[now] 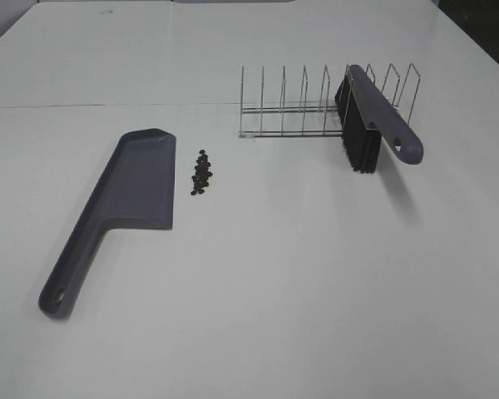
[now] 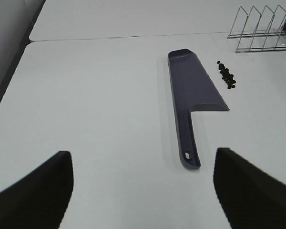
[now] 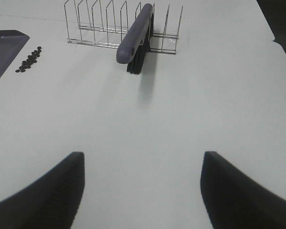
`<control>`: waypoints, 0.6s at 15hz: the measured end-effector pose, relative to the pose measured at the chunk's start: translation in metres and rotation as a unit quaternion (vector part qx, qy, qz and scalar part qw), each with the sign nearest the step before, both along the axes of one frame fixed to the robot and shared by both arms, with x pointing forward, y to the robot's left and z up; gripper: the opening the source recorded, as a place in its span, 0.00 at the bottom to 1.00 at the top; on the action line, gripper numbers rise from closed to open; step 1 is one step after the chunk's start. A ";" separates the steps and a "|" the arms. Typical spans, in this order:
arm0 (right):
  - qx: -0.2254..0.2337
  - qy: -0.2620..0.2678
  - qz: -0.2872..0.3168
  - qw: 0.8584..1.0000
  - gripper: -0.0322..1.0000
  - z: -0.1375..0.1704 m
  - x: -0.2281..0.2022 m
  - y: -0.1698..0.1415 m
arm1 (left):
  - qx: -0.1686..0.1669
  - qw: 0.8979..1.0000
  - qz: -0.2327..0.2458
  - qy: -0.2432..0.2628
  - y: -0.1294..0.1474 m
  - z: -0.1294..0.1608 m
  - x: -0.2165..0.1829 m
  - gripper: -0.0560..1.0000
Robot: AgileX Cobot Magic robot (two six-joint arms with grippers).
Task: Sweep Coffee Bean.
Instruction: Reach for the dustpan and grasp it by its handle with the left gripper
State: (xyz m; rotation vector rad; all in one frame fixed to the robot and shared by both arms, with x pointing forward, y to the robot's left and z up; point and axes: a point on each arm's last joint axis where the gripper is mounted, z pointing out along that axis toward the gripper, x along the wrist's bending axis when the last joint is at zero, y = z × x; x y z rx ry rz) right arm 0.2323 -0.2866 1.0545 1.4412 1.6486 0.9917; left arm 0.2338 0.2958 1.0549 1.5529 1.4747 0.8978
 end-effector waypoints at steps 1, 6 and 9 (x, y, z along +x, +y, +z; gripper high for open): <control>0.000 0.000 0.000 1.000 0.62 0.000 0.000 0.000 | 0.000 1.000 0.000 0.000 0.000 0.000 0.000 0.77; 0.000 0.000 0.000 1.000 0.62 0.000 0.000 0.000 | 0.000 1.000 0.000 0.000 0.000 0.000 0.000 0.77; 0.000 0.000 0.000 1.000 0.62 0.000 0.000 0.000 | 0.000 1.000 0.000 0.000 0.000 0.000 0.000 0.77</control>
